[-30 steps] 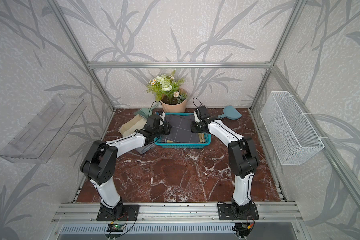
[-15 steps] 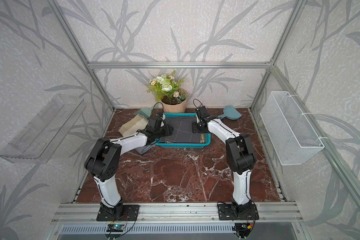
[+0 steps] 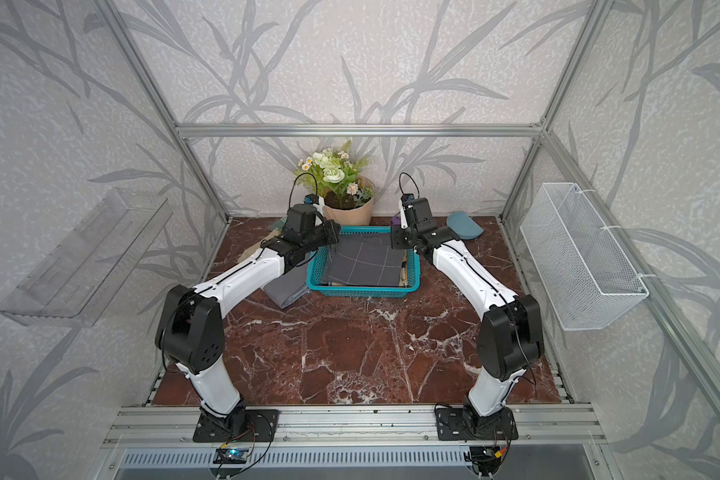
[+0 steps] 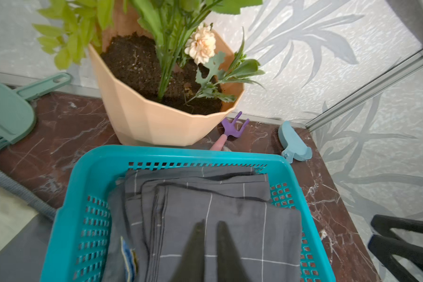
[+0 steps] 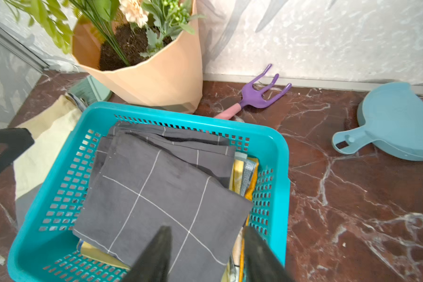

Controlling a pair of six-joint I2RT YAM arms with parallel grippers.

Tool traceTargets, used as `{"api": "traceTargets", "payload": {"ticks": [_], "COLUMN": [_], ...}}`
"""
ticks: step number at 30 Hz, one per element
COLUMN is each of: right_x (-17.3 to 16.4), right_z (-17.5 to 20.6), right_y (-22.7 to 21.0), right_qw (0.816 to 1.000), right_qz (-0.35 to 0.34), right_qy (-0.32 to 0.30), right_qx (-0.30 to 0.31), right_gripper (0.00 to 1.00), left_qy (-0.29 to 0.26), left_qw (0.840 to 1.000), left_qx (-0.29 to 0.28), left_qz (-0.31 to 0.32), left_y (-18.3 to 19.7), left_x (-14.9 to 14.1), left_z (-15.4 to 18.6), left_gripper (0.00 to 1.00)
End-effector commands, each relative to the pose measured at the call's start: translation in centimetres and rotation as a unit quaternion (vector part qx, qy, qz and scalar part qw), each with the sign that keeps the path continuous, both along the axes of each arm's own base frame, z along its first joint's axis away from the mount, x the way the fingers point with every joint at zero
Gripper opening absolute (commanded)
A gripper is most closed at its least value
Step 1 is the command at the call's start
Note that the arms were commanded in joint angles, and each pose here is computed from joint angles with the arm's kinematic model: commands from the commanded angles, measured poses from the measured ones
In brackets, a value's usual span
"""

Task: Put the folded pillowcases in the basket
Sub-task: Place the pillowcase in the basket.

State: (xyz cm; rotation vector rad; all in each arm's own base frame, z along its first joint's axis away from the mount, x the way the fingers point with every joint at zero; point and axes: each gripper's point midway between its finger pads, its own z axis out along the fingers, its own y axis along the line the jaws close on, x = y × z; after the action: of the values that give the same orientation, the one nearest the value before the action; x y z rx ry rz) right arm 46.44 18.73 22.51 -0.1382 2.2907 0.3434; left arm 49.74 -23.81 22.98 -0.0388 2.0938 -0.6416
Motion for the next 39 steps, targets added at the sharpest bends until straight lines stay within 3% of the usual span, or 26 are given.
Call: {"api": "traceTargets", "payload": {"ticks": [1, 9, 21, 26, 30, 32, 34, 36, 38, 39], "right_x": [0.2, 2.1, 0.8, 0.7, 0.9, 1.1, 1.1, 1.1, 0.8, 0.6], "right_z": [-3.2, -9.3, -18.4, -18.7, -17.0, -15.2, -13.1, -10.4, -8.0, -6.9], "right_y": [1.2, 2.7, 0.7, 0.4, 0.3, 0.5, 0.8, 1.3, 1.9, 2.2], "right_qw": [0.999, 0.995, 0.982, 0.981, 0.984, 0.987, 0.990, 0.994, 0.996, 0.997], "right_qz": [0.007, 0.005, -0.019, -0.022, -0.020, -0.018, -0.011, -0.001, 0.007, 0.011], "right_qy": [0.035, 0.096, 0.177, 0.179, 0.165, 0.149, 0.128, 0.101, 0.077, 0.065], "right_qx": [0.009, 0.011, -0.058, -0.065, -0.067, -0.062, -0.054, -0.044, -0.036, -0.032], "right_gripper": [0.00, 0.00, 0.00, 0.00, 0.01, 0.14, 0.30, 0.53, 0.73, 0.75], "left_qy": [0.020, 0.054, 0.155, 0.166, 0.146, 0.127, 0.105, 0.083, 0.066, 0.056], "left_qw": [0.999, 0.998, 0.981, 0.978, 0.982, 0.986, 0.990, 0.993, 0.995, 0.996], "left_qx": [-0.008, 0.018, 0.104, 0.112, 0.103, 0.090, 0.079, 0.069, 0.063, 0.060], "left_qz": [-0.024, -0.019, 0.059, 0.066, 0.061, 0.053, 0.048, 0.042, 0.040, 0.042], "left_y": [-2.0, -2.0, 3.7, 4.6, 4.3, 3.8, 3.5, 3.2, 3.1, 3.2], "left_x": [0.7, 1.5, -0.6, -1.0, -0.4, 0.0, 0.3, 0.5, 0.4, 0.3], "left_z": [-2.4, -8.5, -18.7, -19.9, -17.8, -15.8, -13.4, -10.7, -8.3, -7.0], "left_gripper": [0.00, 0.00, 0.00, 0.00, 0.00, 0.09, 0.30, 0.57, 0.68, 0.72]}}
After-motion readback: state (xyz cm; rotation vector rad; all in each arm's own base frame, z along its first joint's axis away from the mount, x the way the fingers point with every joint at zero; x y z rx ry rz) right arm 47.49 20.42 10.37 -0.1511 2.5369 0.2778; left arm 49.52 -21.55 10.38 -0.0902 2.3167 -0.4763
